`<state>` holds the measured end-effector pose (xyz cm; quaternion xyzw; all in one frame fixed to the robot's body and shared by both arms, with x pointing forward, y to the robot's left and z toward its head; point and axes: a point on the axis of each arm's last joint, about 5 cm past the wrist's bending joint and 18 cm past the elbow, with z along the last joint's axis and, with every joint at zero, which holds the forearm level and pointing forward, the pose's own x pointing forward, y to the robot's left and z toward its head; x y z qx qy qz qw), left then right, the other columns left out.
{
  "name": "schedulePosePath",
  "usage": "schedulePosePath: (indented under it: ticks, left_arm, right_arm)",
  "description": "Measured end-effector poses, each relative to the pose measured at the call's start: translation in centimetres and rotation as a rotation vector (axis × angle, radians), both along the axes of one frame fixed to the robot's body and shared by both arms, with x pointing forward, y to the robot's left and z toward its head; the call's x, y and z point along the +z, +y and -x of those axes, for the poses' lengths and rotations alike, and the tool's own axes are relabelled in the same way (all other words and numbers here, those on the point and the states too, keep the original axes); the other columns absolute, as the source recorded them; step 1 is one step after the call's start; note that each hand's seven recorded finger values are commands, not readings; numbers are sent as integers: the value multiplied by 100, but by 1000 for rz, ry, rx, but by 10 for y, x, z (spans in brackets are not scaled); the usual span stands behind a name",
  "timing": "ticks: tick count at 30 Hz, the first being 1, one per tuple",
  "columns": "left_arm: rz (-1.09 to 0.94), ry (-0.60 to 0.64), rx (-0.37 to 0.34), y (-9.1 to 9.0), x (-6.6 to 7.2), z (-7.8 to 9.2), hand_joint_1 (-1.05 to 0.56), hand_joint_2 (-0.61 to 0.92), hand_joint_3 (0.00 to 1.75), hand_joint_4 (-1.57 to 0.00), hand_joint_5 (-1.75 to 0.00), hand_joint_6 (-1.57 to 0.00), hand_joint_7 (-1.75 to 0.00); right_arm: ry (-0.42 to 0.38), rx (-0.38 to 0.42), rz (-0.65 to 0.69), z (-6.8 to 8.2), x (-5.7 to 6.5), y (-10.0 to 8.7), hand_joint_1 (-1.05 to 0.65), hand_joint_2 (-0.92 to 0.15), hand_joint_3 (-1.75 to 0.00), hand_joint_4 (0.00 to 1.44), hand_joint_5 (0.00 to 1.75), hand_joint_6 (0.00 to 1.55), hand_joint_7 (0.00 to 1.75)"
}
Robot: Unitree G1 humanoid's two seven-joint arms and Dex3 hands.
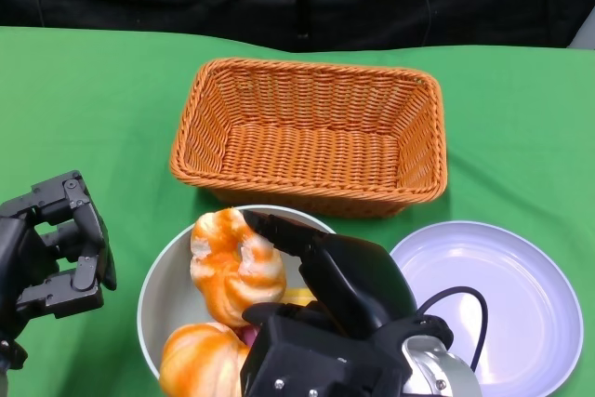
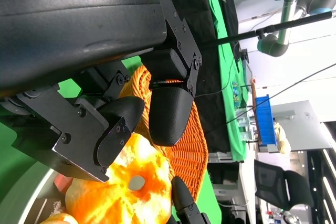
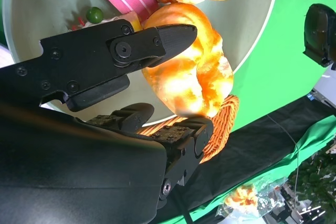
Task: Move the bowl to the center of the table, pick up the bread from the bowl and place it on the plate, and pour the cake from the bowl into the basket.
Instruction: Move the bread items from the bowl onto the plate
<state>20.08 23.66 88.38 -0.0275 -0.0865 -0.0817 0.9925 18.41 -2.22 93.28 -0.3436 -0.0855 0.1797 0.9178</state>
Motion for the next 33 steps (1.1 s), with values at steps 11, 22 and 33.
schedulePosePath:
  ticks: [11, 22, 33]
  left_arm:
    - [-20, 5, -4, -1, 0, 0, 3, 44, 142, -95, -175, -83, -164]
    - [-19, 4, -3, -1, 0, 0, 3, 45, 141, -95, -175, -82, -166]
    - [-18, 5, -3, -1, 0, 0, 3, 46, 140, -94, -175, -82, -166]
  right_arm:
    - [22, 5, -41, 2, 1, 0, -73, -92, -16, 37, 1, 35, 0]
    - [93, -14, -174, 6, 14, -3, -75, -92, -13, 36, 1, 30, 0]
    - [106, -17, -191, 5, 16, -5, -74, -92, -12, 35, 0, 18, 0]
